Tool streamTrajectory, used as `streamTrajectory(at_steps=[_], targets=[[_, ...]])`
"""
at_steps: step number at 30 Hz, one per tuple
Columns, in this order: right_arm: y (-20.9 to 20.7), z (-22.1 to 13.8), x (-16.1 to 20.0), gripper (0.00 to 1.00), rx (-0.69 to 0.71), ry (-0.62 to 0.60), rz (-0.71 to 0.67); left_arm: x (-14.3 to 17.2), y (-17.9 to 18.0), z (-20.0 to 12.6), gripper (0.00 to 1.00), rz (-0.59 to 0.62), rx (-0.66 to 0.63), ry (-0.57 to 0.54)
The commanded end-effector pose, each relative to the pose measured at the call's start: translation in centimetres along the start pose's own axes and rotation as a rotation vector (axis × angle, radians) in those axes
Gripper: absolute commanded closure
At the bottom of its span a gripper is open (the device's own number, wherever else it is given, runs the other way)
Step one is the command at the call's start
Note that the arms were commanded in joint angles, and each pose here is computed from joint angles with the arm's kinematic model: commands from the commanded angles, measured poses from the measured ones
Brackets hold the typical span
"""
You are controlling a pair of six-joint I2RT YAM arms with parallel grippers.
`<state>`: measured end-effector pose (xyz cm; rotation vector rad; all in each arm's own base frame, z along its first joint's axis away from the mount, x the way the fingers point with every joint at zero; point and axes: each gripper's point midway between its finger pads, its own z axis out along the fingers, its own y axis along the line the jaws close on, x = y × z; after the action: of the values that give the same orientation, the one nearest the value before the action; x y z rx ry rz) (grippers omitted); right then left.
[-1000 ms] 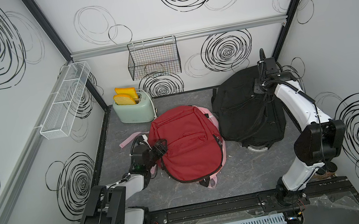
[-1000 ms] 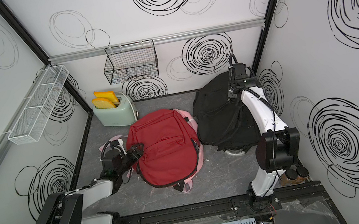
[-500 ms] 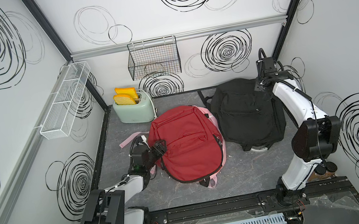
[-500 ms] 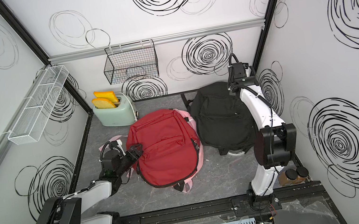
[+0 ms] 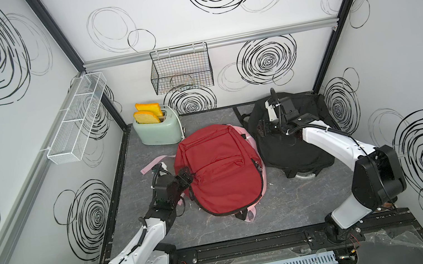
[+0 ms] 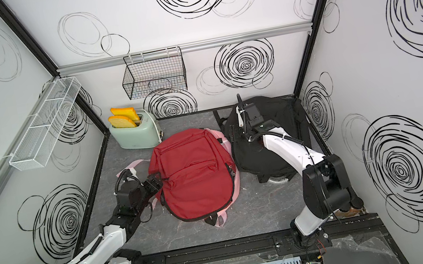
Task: Zip up the backpack
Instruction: Place the backpack on the backpack.
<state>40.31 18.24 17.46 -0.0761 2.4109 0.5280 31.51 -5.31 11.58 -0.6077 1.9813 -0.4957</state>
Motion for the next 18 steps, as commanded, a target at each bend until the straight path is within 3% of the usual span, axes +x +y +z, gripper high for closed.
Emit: streamTrajectory(at_steps=[1, 6, 18], targets=[[4.3, -0.2, 0.5, 0.35, -0.155, -0.019, -0.033, 0.0, 1.7, 0.2, 0.2, 0.0, -0.077, -0.008], [6.1, 1.7, 3.3, 0.35, -0.139, 0.026, -0.082, 1.3, 3.4, 1.2, 0.2, -0.071, -0.089, 0.046], [6.9, 4.7, 5.6, 0.37, -0.092, 0.045, -0.121, 3.9, 3.0, 3.3, 0.21, -0.205, 0.07, 0.16]])
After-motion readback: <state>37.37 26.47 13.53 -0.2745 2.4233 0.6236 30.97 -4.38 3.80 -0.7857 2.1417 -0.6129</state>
